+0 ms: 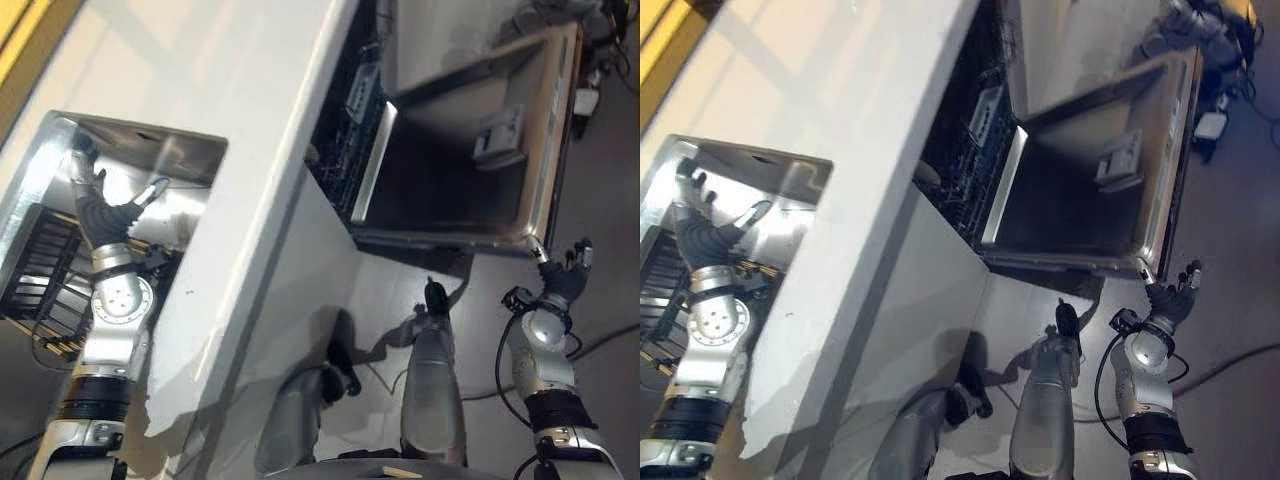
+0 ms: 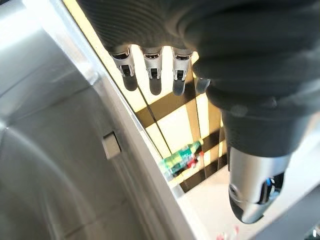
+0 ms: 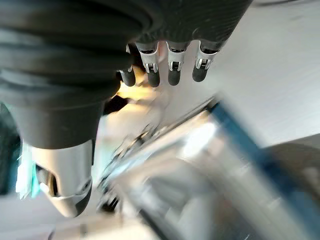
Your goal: Pick up plates and place into dishwasher.
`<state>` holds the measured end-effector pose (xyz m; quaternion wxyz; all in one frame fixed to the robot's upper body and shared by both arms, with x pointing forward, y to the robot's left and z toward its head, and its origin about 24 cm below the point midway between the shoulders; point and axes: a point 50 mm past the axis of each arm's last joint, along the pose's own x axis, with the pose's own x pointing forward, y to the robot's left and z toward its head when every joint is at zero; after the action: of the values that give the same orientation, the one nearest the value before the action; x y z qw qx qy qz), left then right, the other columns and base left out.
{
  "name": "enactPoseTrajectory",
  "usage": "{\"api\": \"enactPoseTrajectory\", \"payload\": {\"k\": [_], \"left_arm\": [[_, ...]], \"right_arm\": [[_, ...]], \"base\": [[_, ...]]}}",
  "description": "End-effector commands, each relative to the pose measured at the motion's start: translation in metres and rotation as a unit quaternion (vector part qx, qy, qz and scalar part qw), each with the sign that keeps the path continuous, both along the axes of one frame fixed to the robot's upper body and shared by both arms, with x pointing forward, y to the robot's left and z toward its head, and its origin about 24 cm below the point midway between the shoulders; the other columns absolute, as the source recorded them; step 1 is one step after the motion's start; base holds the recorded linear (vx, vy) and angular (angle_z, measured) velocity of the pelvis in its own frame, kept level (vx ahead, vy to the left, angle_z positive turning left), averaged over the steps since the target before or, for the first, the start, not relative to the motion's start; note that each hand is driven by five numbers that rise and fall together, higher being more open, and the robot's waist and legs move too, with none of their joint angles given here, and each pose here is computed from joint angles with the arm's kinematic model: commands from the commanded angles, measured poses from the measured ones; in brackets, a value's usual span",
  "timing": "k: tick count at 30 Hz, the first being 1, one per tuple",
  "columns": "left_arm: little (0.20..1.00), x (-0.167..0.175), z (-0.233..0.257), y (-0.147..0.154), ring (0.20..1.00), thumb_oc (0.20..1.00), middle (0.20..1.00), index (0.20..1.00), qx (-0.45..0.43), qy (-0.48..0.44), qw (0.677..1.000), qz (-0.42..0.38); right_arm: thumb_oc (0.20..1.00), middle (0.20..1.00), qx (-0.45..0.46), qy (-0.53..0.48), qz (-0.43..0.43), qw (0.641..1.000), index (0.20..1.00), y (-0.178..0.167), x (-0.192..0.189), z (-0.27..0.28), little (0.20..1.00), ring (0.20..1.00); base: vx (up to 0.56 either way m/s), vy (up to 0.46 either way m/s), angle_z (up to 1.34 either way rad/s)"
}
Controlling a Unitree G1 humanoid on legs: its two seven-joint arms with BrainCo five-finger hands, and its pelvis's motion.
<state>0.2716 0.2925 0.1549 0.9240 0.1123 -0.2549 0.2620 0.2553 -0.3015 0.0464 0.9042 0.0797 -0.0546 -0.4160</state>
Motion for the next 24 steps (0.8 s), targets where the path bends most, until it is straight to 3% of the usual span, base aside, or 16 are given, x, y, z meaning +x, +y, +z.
{"api": "enactPoseTrajectory", "payload": {"k": [1, 8, 13, 18, 24], "left_arm": [[1.0, 0.011, -0.007, -0.046, 1.0, 1.0, 1.0, 1.0, -0.082, -0.052, 0.994, -0.051], [1.0, 0.015, -0.012, -0.059, 1.0, 1.0, 1.0, 1.0, -0.118, -0.048, 0.99, -0.06], [1.0, 0.014, -0.011, -0.067, 1.0, 1.0, 1.0, 1.0, -0.119, -0.044, 0.989, -0.079], [1.0, 0.015, -0.006, -0.068, 1.0, 1.0, 1.0, 1.0, -0.115, -0.043, 0.988, -0.094], [1.0, 0.021, 0.001, -0.076, 1.0, 1.0, 1.0, 1.0, -0.097, -0.04, 0.988, -0.11]], "right_arm": [[1.0, 1.0, -0.002, -0.099, -0.038, 0.994, 1.0, -0.015, 0.002, 0.03, 1.0, 1.0], [1.0, 1.0, 0.022, -0.098, -0.036, 0.994, 1.0, -0.016, 0.019, 0.03, 1.0, 1.0], [1.0, 1.0, 0.022, -0.12, 0.026, 0.992, 1.0, -0.009, 0.035, 0.043, 1.0, 1.0], [1.0, 1.0, 0.061, -0.193, 0.149, 0.968, 1.0, 0.005, 0.065, 0.073, 1.0, 1.0], [1.0, 1.0, 0.09, -0.273, 0.142, 0.947, 1.0, 0.002, 0.084, 0.121, 1.0, 1.0]], "base": [[-0.1, 0.142, -0.14], [0.05, 0.125, -0.22], [0.02, -0.044, 0.04], [0.0, -0.109, 0.1], [-0.06, -0.161, 0.18]]}}
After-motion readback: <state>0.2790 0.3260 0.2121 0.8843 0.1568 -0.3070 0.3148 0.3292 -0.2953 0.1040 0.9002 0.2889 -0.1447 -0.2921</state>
